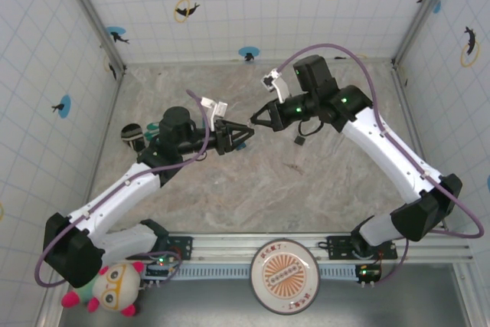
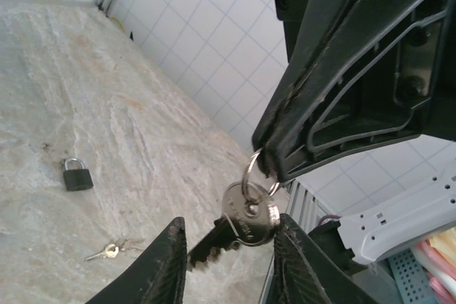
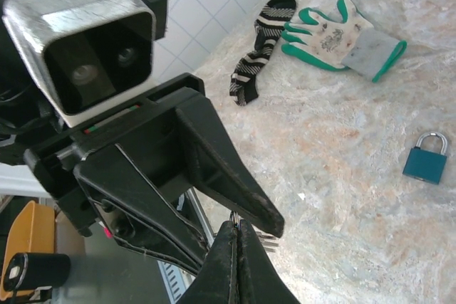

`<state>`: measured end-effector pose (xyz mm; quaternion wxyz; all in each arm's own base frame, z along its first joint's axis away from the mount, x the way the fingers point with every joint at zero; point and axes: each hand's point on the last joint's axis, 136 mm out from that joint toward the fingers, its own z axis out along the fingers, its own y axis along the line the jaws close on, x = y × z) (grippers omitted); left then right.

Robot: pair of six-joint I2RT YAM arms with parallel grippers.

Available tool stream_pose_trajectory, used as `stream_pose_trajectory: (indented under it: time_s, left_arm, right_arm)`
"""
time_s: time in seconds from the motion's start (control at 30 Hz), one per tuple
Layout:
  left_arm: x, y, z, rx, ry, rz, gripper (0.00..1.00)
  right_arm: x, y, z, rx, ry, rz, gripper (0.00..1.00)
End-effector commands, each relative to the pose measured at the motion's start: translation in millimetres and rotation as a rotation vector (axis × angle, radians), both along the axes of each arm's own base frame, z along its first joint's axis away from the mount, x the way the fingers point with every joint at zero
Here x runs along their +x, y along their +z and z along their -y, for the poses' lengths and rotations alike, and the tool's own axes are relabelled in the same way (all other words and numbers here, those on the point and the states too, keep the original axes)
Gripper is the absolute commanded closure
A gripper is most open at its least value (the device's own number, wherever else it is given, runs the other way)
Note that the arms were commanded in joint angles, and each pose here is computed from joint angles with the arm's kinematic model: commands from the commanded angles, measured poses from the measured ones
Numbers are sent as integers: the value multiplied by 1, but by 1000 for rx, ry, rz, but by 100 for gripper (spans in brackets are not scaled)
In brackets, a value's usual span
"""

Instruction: Unlock with the key

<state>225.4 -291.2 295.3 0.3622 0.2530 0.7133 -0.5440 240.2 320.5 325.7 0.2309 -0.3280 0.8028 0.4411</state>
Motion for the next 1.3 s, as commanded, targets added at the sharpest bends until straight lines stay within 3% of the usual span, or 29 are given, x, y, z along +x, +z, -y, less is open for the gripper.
stream_pose_trajectory:
  time_s: [0.0,0.23,0.37,0.47,0.57,0.73,0.8,0.87,0.97,1.13,1.27]
  left_arm:
    - [-3,19,-1,-15,-5,61,67]
    - [-4,13,-2,5,-6,48,79]
    - [-4,12,-3,11,3,45,79]
    - [-3,12,-2,11,6,45,72]
    - [-3,16,0,2,-7,49,81]
    - [0,19,0,-3,1,59,88]
    - [1,19,0,-2,7,58,82]
    - [4,20,-2,-1,29,58,56]
    - [3,24,-2,-14,28,73,40]
    - [2,31,3,-33,-6,77,34]
    - [0,35,7,-54,-37,76,36]
  right_arm:
    - [-4,10,3,37,4,26,100]
    - [-2,11,5,47,-8,26,100]
    - [-1,13,7,58,-11,29,100]
    - [0,13,8,58,-14,28,100]
    - [0,13,8,60,-14,28,100]
    - [0,12,7,69,-17,21,100]
    - [-1,11,7,72,-16,18,100]
    - [-1,11,6,78,-14,15,100]
    - [-2,11,5,87,-9,8,100]
    - [-5,13,2,100,3,3,100]
    - [-6,14,0,103,4,5,100]
